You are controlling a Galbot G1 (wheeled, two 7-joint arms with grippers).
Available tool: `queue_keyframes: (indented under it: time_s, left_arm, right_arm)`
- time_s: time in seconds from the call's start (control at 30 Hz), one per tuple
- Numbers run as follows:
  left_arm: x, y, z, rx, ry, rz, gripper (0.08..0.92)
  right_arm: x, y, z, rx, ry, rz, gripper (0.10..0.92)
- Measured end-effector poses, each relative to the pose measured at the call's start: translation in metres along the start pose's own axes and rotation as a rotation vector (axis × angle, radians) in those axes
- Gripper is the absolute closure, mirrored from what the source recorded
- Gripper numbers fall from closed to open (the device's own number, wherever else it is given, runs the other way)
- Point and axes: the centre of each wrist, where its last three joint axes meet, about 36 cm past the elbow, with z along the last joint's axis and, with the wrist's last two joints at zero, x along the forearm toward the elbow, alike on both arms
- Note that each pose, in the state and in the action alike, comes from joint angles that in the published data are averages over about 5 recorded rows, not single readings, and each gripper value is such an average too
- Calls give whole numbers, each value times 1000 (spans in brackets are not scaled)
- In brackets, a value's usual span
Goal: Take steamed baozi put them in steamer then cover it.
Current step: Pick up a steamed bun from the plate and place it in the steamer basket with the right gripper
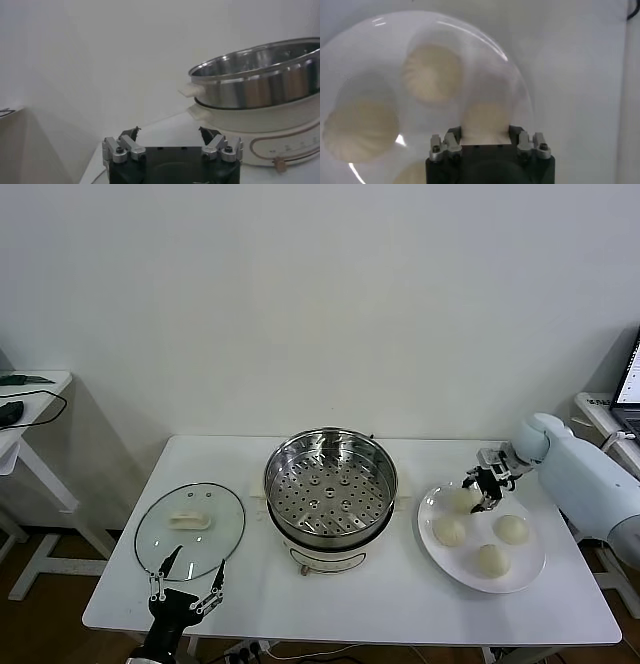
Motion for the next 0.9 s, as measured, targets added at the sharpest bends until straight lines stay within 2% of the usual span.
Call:
queue_keyframes:
  time_s: [0.27,0.4,0.63,0.9]
  left_arm:
    - [-1,-2,-1,11,-5,2,177]
    - [-1,-4,-1,16,-4,4,177]
    - [1,-3,-3,17,-8,3,177]
    - [1,-5,-3,23,-11,1,177]
  right_arm:
    - [71,-71,-96,459,-45,88,321]
    - [91,-92,-155,692,-50,93,315]
    - [90,-105,-242,1020,-31,48,310]
    - [62,-108,-297,1199,-6,-9,316]
